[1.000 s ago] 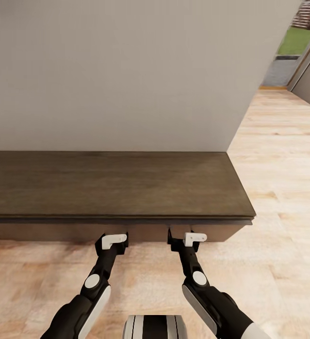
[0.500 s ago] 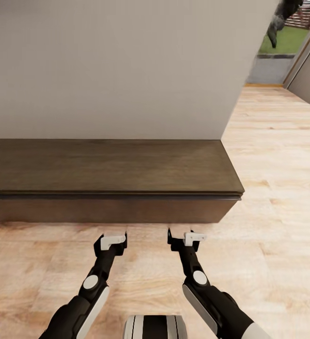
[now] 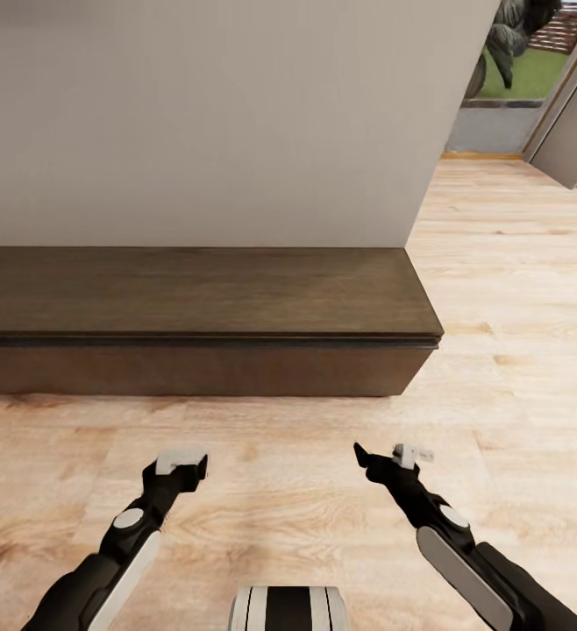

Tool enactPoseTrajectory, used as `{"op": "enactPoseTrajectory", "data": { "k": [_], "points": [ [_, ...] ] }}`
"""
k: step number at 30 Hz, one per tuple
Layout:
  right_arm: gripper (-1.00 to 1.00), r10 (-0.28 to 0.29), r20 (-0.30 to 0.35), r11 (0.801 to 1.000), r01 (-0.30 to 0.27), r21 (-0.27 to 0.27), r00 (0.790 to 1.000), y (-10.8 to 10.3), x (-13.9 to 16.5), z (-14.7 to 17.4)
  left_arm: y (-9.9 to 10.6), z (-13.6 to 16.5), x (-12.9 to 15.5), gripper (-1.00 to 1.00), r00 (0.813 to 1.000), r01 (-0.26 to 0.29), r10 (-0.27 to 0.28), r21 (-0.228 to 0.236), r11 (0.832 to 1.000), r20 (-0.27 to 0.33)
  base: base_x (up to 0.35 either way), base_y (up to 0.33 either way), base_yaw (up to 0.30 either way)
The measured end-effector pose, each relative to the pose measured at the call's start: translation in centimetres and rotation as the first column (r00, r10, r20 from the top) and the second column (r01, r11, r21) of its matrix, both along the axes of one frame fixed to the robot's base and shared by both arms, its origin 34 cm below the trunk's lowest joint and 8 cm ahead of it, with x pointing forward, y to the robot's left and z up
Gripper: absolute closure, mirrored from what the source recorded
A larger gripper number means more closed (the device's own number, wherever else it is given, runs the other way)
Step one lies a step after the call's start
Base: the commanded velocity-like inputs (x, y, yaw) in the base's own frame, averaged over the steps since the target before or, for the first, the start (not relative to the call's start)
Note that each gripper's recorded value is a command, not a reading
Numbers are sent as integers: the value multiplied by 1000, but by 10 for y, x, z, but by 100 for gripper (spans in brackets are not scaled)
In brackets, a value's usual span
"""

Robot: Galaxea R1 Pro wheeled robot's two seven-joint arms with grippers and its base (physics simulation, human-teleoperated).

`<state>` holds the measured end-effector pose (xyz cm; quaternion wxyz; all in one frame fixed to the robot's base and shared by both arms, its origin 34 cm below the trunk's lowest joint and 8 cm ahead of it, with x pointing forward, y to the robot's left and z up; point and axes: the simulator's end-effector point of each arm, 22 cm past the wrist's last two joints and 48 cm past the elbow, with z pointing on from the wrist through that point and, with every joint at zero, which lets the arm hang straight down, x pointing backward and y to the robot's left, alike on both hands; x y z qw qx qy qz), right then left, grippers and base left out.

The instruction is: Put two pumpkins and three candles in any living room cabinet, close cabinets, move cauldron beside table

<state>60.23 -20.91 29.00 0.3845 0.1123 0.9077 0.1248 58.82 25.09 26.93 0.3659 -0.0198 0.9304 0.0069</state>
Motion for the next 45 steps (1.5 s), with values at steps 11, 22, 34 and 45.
{"op": "enactPoseTrajectory", "data": {
  "k": [11, 22, 34, 45],
  "points": [
    [-100, 85, -103, 994, -77, 77, 991, 13, -61, -30, 18, -20, -32, -100, 988, -77, 64, -90, 993, -143, -1, 0, 0],
    [-100, 103, -119, 993, -95, 76, 988, 3, -82, -39, 18, -28, -60, -100, 961, -60, 39, -68, 996, -274, 0, 0, 0],
    [-100, 95, -106, 994, -89, 57, 990, -3, -80, -29, 20, -23, -67, -100, 952, -125, 84, -123, 985, -295, 0, 0, 0],
    [-100, 89, -67, 995, -86, 49, 994, -5, -71, -11, 22, -5, -59, -100, 959, -143, 100, -148, 978, -266, -72, 0, 0]
  ]
}}
